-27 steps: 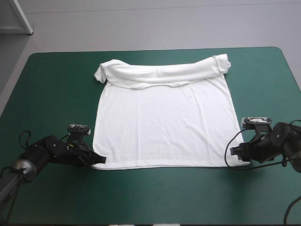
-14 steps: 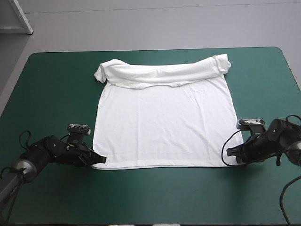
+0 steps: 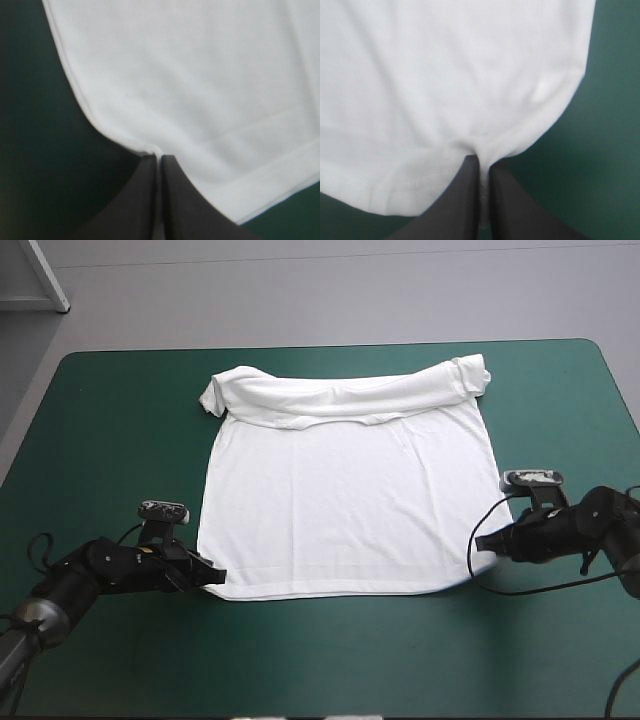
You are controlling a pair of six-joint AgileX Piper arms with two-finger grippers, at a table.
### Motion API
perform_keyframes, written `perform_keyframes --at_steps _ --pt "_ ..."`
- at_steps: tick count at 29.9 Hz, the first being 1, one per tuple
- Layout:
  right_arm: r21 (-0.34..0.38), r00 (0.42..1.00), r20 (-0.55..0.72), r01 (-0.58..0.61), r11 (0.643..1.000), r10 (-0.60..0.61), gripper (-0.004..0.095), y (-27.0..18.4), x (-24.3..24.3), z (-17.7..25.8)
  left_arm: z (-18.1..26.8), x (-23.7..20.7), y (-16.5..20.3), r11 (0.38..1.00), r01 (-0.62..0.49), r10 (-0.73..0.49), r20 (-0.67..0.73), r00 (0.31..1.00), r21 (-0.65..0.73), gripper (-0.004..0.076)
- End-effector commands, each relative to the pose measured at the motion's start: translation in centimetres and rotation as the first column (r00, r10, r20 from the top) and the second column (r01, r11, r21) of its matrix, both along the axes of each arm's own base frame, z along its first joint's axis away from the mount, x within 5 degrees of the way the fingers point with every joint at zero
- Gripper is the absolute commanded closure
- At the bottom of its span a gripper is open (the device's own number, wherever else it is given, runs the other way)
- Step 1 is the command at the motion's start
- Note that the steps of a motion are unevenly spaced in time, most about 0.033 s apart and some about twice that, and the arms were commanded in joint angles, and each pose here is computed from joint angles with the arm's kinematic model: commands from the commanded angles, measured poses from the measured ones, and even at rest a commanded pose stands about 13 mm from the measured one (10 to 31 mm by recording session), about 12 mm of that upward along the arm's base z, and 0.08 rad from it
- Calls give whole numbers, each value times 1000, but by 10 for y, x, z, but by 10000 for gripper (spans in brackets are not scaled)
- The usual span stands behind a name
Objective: Fold the cloth
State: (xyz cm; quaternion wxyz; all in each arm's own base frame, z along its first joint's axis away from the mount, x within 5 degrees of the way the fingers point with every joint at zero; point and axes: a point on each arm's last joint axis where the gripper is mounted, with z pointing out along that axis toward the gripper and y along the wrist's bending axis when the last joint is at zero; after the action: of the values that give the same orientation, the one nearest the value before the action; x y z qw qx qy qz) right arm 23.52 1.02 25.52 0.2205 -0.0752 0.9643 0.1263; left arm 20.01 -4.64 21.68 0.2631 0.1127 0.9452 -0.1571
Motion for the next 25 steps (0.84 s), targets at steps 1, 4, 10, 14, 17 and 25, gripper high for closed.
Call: perform_keyframes --at_steps 1,4,10,14,17,25 --pt "49 949 315 -29 998 12 921 7 1 73 50 6 -1 999 -26 35 224 974 -47 705" --pt "64 856 517 -60 996 18 921 11 -8 134 100 8 1 998 -32 51 431 901 -51 705" --pt "20 630 776 -77 997 34 921 13 -33 240 207 5 4 996 -39 82 737 671 -75 705" --pt "-7 416 909 -75 997 38 921 15 -64 310 283 -9 7 994 -29 107 875 472 -106 705" --pt "-16 229 973 -53 998 28 921 16 -92 355 339 -32 10 995 -22 99 952 289 -96 705" --pt "-50 -130 990 -8 999 49 922 19 -172 426 444 -108 18 997 -77 -3 996 -90 -4 705"
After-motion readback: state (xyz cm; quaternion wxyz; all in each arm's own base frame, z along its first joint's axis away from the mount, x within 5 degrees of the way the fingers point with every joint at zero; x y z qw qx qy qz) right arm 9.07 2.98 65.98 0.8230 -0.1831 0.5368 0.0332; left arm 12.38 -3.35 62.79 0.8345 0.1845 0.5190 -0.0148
